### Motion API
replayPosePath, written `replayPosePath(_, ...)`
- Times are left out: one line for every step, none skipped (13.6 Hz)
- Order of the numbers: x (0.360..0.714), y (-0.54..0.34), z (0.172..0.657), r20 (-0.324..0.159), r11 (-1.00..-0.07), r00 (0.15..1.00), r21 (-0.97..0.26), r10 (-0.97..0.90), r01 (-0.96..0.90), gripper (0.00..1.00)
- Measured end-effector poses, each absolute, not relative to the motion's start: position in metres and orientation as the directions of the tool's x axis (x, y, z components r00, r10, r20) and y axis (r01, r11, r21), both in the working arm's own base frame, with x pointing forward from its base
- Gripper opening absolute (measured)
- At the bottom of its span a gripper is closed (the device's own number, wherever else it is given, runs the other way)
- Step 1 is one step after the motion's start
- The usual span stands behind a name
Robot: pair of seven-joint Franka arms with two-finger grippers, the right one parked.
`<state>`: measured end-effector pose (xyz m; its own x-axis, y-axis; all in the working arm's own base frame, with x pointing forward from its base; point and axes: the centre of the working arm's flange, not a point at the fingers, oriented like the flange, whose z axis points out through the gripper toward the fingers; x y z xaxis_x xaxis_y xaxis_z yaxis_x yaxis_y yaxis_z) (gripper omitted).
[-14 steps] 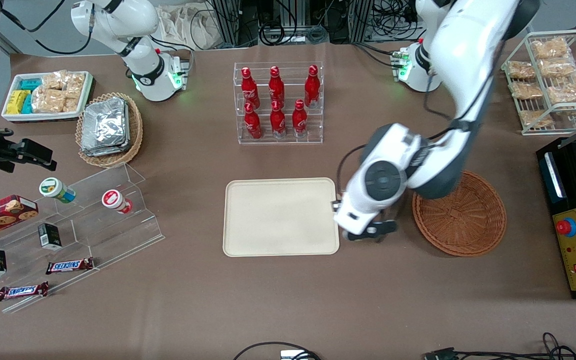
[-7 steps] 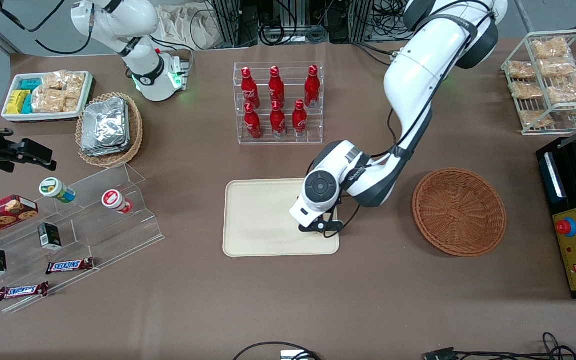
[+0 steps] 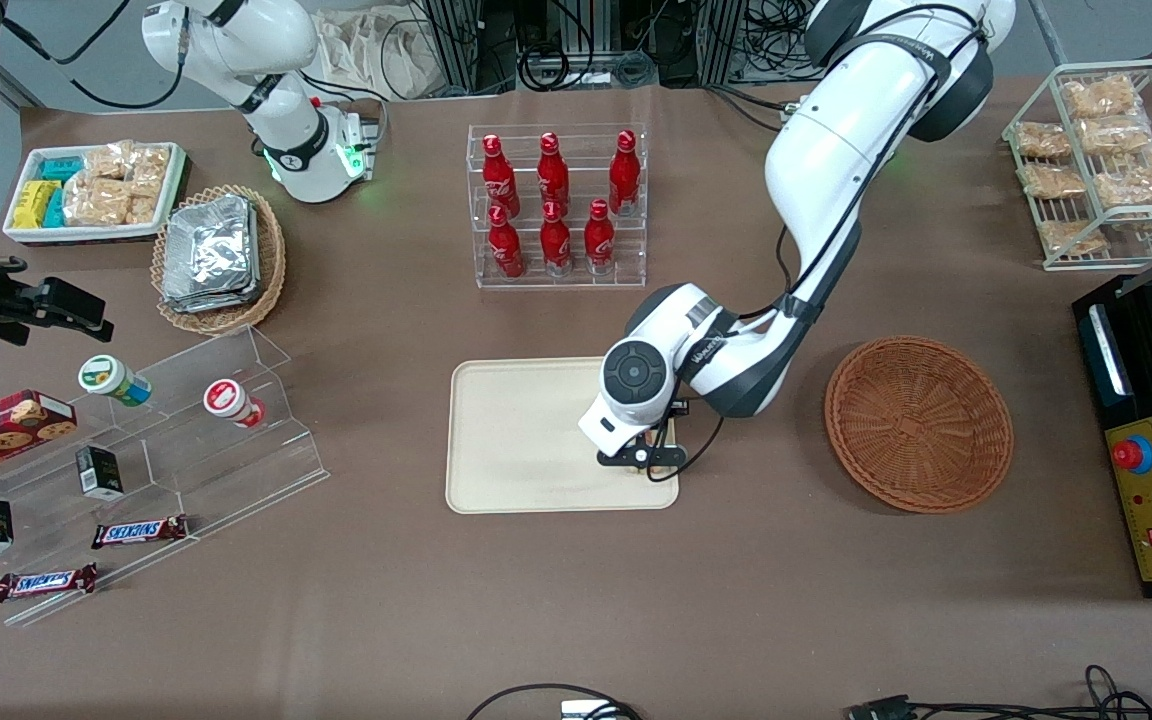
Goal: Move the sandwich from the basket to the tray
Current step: 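Lower the sandwich onto the tray and open the left gripper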
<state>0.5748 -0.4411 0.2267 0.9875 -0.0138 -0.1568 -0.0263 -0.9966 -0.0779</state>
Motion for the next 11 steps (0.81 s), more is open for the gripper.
replayPosePath(0.578, -0.440, 0.230, -0.150, -0.997, 0.989, -0.075, -0.010, -0.021, 0.64)
replayPosePath(0.580, -0.440, 0.235, -0.141, -0.997, 0.990, -0.070, -0.008, -0.018, 0.74)
replayPosePath(0.583, -0.440, 0.243, -0.130, -0.998, 0.992, -0.065, -0.006, -0.014, 0.84)
replayPosePath(0.585, -0.440, 0.253, -0.118, -0.998, 0.993, -0.060, -0.002, -0.009, 0.93)
replayPosePath(0.587, -0.437, 0.265, -0.112, -0.998, 0.994, -0.066, 0.009, 0.002, 1.00)
replayPosePath(0.589, -0.429, 0.276, -0.114, -0.996, 0.993, -0.087, 0.024, 0.014, 1.00)
replayPosePath(0.592, -0.418, 0.288, -0.116, -0.993, 0.992, -0.114, 0.041, 0.028, 1.00)
replayPosePath(0.595, -0.406, 0.298, -0.114, -0.990, 0.992, -0.135, 0.056, 0.040, 1.00)
replayPosePath(0.595, -0.395, 0.303, -0.112, -0.987, 0.991, -0.156, 0.068, 0.050, 1.00)
replayPosePath(0.592, -0.383, 0.304, -0.113, -0.982, 0.990, -0.177, 0.080, 0.059, 1.00)
replayPosePath(0.590, -0.373, 0.302, -0.121, -0.979, 0.988, -0.192, 0.094, 0.070, 1.00)
